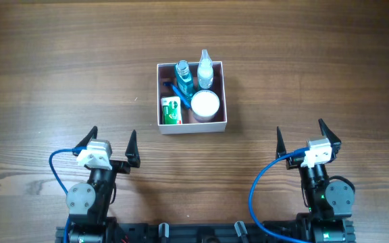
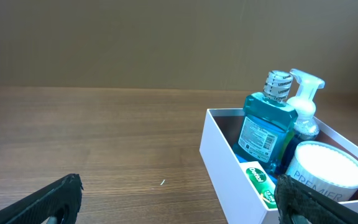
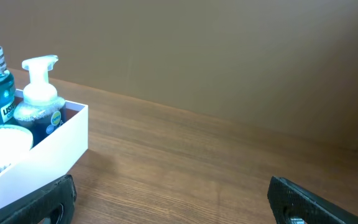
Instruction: Pack container
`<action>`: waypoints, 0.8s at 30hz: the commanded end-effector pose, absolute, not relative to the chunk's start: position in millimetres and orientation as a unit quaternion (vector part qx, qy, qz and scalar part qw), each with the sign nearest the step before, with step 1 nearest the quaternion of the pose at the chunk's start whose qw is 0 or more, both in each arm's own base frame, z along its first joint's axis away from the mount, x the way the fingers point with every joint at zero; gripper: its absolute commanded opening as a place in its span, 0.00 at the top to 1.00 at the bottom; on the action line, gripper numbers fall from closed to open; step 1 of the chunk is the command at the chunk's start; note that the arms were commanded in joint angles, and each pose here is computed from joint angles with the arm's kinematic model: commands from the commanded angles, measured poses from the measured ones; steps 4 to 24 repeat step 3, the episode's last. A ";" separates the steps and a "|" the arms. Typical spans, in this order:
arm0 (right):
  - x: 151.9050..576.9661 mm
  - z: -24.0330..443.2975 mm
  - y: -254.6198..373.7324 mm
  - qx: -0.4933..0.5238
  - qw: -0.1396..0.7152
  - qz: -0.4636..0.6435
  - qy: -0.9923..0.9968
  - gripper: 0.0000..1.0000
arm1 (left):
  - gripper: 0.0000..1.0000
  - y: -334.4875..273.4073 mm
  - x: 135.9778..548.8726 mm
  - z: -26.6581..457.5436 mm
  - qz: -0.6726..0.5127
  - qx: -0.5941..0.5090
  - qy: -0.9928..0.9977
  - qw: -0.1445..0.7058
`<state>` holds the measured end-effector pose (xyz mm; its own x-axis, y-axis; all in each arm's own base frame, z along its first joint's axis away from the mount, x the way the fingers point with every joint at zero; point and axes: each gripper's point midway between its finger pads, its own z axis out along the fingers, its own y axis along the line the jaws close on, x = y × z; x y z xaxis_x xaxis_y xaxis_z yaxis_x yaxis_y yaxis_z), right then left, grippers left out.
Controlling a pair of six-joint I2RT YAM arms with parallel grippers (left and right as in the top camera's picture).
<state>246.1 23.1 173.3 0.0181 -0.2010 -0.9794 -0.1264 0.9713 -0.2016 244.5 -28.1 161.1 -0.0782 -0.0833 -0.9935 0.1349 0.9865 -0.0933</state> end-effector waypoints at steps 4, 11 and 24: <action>246.3 173.8 22.2 -0.118 0.705 -0.030 0.699 0.00 | 0.00 -27.1 244.5 158.5 -0.072 0.021 0.730 0.679; 246.3 173.8 22.2 -0.118 0.705 -0.030 0.699 0.00 | 0.00 -27.1 244.5 158.5 -0.072 0.021 0.730 0.679; 246.3 173.8 22.2 -0.118 0.705 -0.030 0.699 0.00 | 0.00 -27.1 244.5 158.5 -0.072 0.021 0.730 0.679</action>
